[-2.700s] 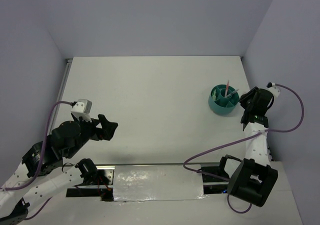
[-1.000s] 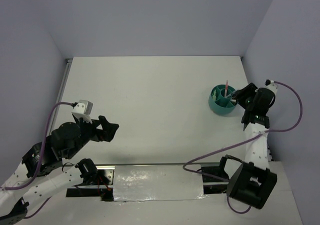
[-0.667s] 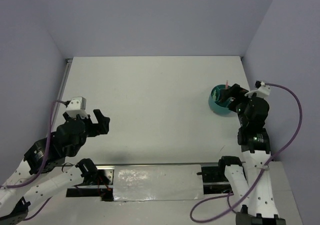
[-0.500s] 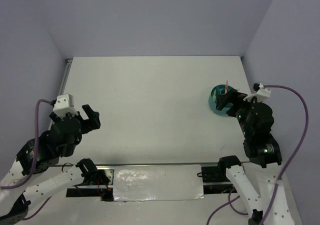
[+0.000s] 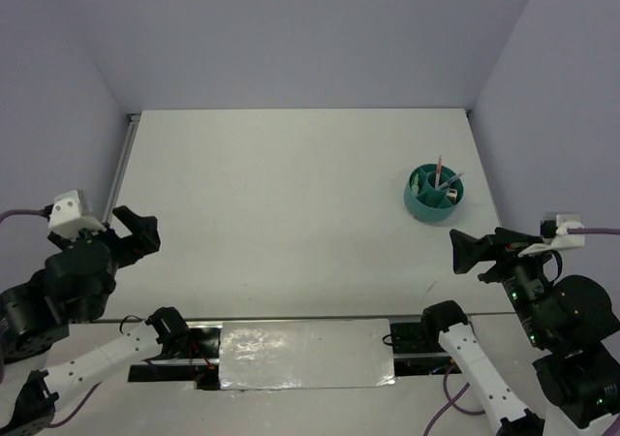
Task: Sort the stationery into containers
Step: Reset both arms
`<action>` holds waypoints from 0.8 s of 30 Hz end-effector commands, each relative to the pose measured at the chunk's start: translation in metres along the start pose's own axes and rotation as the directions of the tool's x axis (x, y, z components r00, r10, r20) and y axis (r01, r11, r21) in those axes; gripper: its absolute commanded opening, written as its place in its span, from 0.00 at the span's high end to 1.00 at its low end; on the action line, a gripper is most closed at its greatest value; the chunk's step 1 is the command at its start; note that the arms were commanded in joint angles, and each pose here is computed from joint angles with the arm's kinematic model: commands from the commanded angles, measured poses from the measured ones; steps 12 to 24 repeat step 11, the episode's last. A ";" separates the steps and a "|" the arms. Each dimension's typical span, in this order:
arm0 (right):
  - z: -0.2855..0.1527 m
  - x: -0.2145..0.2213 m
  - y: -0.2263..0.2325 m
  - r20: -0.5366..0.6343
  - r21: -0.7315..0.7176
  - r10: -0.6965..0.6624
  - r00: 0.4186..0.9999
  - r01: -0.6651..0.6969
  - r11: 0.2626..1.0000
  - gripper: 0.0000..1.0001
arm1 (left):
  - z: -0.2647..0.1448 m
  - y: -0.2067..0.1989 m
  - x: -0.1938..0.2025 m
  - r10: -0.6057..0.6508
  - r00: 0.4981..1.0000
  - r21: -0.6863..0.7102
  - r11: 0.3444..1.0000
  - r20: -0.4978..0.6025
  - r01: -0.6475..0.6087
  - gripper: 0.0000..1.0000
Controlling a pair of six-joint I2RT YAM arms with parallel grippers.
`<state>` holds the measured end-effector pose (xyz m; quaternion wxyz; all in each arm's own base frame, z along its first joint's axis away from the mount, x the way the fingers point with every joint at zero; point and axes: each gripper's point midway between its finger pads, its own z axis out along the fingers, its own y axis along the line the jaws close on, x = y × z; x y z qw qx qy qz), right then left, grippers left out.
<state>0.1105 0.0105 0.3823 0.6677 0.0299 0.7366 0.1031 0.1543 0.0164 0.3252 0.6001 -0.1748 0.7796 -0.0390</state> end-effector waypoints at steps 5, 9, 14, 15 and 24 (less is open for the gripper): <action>0.001 0.025 0.003 -0.081 -0.054 -0.046 0.996 0.041 0.998 0.00 | -0.028 0.026 -0.015 -0.091 0.996 0.053 0.994 0.004 0.091 0.01; 0.006 0.027 0.004 -0.092 -0.054 -0.038 0.995 0.033 0.998 0.00 | -0.030 0.037 -0.009 -0.079 0.997 0.013 0.997 -0.016 0.079 0.01; 0.010 0.031 0.007 -0.114 -0.069 -0.041 0.993 0.033 0.997 0.00 | -0.030 0.037 -0.008 -0.084 0.996 0.013 0.996 -0.018 0.084 0.01; 0.010 0.031 0.007 -0.114 -0.069 -0.041 0.993 0.033 0.997 0.00 | -0.030 0.037 -0.008 -0.084 0.996 0.013 0.996 -0.018 0.084 0.01; 0.010 0.031 0.007 -0.114 -0.069 -0.041 0.993 0.033 0.997 0.00 | -0.030 0.037 -0.008 -0.084 0.996 0.013 0.996 -0.018 0.084 0.01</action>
